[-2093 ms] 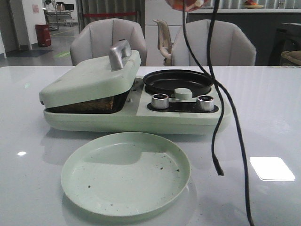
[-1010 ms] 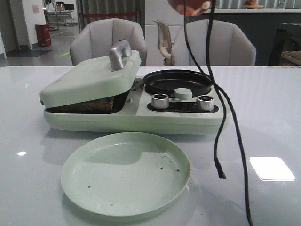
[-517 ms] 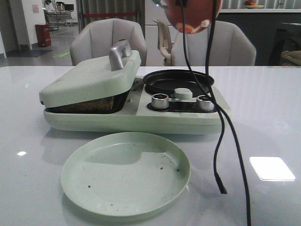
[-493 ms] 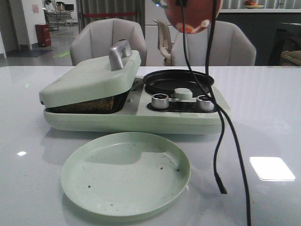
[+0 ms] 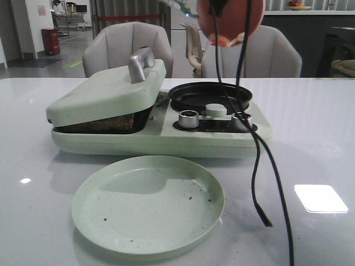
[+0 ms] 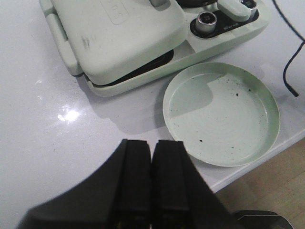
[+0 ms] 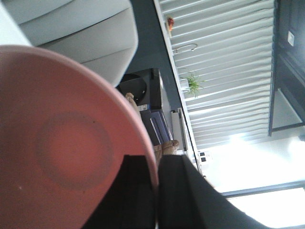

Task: Make breakfast with bread and shrimp
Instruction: 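Tilt the pink bowl to pour the shrimp into the frying pan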

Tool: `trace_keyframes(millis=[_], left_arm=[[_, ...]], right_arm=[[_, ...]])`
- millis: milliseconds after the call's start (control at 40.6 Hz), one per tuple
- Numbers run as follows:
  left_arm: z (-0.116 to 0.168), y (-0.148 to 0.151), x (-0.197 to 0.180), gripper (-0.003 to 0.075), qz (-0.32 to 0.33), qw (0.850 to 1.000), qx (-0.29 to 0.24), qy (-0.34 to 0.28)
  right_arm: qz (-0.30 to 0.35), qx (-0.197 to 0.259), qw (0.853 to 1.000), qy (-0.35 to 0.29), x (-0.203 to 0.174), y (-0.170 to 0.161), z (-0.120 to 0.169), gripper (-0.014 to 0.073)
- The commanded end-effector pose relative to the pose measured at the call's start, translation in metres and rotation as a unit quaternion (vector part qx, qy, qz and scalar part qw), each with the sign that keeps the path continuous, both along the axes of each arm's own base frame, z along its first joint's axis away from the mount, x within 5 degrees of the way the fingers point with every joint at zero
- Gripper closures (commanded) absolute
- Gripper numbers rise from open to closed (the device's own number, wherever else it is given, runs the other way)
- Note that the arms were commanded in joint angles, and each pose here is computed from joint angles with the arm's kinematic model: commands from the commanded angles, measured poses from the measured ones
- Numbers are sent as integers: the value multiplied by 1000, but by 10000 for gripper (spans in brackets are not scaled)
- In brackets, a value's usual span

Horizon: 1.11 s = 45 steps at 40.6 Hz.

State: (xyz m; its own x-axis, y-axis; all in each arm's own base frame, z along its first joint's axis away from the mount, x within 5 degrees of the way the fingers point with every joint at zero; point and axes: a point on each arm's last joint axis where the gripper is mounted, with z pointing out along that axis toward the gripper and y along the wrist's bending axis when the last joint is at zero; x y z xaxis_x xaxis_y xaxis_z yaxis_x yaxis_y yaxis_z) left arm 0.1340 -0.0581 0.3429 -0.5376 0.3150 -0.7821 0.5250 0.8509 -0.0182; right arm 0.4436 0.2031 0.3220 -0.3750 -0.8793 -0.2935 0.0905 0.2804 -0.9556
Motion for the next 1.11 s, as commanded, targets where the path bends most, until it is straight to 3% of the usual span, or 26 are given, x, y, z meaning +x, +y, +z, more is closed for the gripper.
trace_keyframes(millis=[0, 394, 517, 665, 837, 1084], left_arm=[[14, -2, 3, 619, 10, 999, -30, -42], [14, -2, 3, 619, 10, 999, -30, -42], [14, -2, 3, 619, 10, 999, -30, -42], [14, -2, 4, 619, 10, 999, -30, -43], [14, -2, 4, 619, 10, 999, -30, -43], [8, -2, 4, 619, 10, 999, -27, -33]], right_arm=[[-8, -25, 996, -84, -12, -6, 44, 551], [-39, 11, 994, -99, -25, -18, 66, 551], [-66, 100, 991, -63, -34, -32, 71, 551], [-42, 212, 976, -29, -44, -45, 86, 551], [-84, 234, 968, -36, -59, -61, 102, 551], [-85, 331, 940, -10, -108, -101, 130, 552]])
